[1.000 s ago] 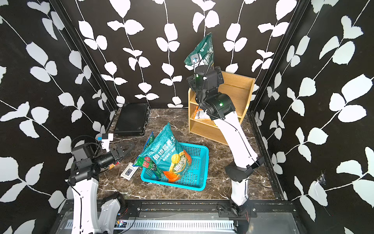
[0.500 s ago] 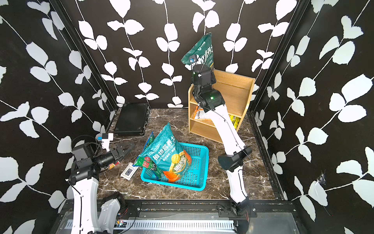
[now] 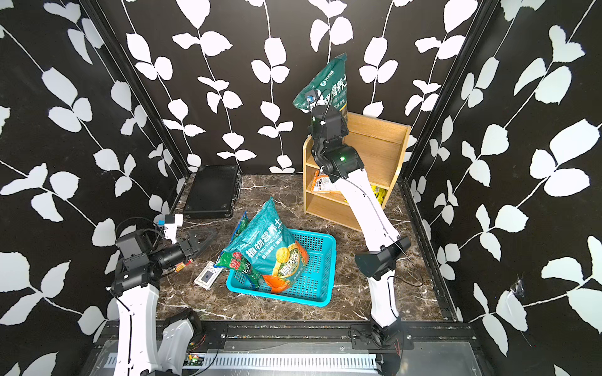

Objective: Take down the fertilizer bag from the shelf
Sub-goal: Pick up the fertilizer bag from the shelf.

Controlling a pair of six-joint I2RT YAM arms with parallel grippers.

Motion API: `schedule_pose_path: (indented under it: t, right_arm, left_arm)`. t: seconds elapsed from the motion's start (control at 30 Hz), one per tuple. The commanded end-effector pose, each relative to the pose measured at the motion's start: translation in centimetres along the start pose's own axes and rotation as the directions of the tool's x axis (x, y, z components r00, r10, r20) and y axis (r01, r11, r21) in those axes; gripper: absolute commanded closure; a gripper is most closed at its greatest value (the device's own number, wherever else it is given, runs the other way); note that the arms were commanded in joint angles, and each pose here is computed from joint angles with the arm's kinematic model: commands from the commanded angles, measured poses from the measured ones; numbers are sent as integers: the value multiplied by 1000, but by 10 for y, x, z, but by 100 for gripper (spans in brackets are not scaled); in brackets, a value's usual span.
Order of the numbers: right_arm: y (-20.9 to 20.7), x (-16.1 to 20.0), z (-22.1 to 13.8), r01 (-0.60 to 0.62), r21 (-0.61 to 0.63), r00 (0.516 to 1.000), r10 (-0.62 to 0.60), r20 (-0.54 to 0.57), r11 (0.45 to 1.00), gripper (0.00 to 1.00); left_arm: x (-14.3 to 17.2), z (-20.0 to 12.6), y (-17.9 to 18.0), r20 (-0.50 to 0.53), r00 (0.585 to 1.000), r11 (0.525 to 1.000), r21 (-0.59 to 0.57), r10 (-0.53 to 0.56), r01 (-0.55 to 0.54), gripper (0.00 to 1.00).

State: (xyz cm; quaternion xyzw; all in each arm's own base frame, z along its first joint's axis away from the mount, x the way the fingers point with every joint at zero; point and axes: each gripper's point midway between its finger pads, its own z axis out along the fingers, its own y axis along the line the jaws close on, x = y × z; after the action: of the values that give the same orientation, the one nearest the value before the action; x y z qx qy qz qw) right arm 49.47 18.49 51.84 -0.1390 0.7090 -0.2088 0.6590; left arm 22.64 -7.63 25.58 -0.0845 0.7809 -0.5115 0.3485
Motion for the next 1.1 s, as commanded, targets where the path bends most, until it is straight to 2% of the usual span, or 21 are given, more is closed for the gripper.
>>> schedule_pose_path:
  t: [0.0, 0.37, 0.53, 0.67, 1.07]
  right_arm:
    - [-43, -31, -33, -117, 26, 988, 113, 101, 993, 100]
    - [-54, -35, -87, -138, -7, 975, 137, 176, 990, 100]
    - [-64, -30, -130, -231, -74, 940, 243, 241, 970, 100]
    - [-60, -26, -161, -265, -131, 913, 292, 283, 955, 100]
    - [-35, -25, -227, -266, -232, 877, 335, 345, 936, 100]
  left_arm:
    - [0, 0, -1, 2, 1000, 1000, 14, 11, -11, 1]
    - [0, 0, 0, 0, 1000, 1000, 15, 8, -8, 1]
    - [0, 0, 0, -1, 1000, 1000, 16, 5, -5, 1]
    - [0, 0, 1, -2, 1000, 1000, 15, 4, -4, 1]
    - [0, 0, 0, -2, 1000, 1000, 17, 5, -5, 1]
